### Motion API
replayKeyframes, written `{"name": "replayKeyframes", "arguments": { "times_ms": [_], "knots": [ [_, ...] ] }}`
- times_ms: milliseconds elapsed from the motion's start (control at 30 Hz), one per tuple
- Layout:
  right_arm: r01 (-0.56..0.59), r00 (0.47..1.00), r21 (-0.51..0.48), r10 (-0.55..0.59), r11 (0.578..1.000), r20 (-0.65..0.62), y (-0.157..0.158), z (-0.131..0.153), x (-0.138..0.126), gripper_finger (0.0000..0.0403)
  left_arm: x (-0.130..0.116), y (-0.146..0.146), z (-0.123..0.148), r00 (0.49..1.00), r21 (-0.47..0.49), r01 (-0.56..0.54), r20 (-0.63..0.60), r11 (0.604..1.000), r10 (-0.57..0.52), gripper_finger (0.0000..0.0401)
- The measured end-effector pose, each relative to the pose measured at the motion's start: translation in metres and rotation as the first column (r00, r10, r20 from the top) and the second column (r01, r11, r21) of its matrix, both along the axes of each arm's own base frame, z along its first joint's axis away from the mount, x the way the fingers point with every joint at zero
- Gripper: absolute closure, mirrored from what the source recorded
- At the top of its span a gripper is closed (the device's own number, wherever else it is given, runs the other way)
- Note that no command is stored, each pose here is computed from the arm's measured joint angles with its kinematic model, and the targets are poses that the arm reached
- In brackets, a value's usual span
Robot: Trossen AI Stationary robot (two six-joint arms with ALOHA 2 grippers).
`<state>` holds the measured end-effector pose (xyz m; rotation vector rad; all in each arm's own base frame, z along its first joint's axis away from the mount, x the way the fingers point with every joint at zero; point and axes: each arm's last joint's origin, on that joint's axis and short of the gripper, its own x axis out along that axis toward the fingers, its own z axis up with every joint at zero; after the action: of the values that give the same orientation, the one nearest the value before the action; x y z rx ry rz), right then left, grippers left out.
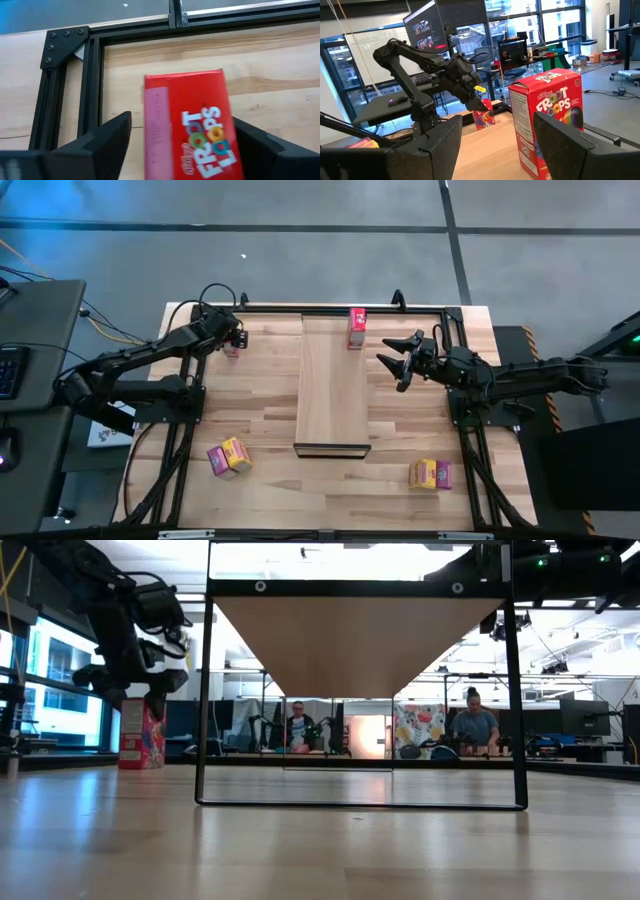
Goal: Stack cereal on shelf
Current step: Put the red cereal box on the shelf aligned with the other red cereal box
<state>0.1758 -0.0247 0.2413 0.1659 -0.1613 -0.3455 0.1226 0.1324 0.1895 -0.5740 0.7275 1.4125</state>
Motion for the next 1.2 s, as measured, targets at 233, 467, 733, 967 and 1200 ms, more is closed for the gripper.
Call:
{"name": "replayKeyframes", "arguments": {
  "times_ms": [233,467,733,967,1200],
  "knots": [
    [0.001,1.0,-0.002,-0.001,1.0,-0.001,0.0,0.0,0.0,0.0165,-0.001,-0.001,0.007,1.0,0.018,0.012,0.016,1.0,-0.013,0.0212],
    [0.001,1.0,-0.007,-0.002,1.0,-0.003,0.0,0.0,0.0,0.0165,0.009,-0.001,0.059,0.967,0.1,0.181,0.161,0.978,-0.195,0.0253],
    [0.027,1.0,-0.004,-0.027,1.0,-0.003,-0.001,0.0,0.0,0.0165,0.026,-0.013,0.142,0.881,0.288,0.342,0.235,0.895,-0.412,0.0254],
    [0.027,1.0,-0.004,-0.027,1.0,-0.001,-0.001,0.0,0.0,0.0165,0.074,-0.039,0.17,0.755,0.281,0.573,0.185,0.77,-0.629,0.0256],
    [0.027,1.0,0.0,-0.027,1.0,0.001,-0.001,0.0,0.0,0.0165,0.133,-0.064,0.168,0.67,0.29,0.704,0.029,0.648,-0.741,0.0256]
  ]
}}
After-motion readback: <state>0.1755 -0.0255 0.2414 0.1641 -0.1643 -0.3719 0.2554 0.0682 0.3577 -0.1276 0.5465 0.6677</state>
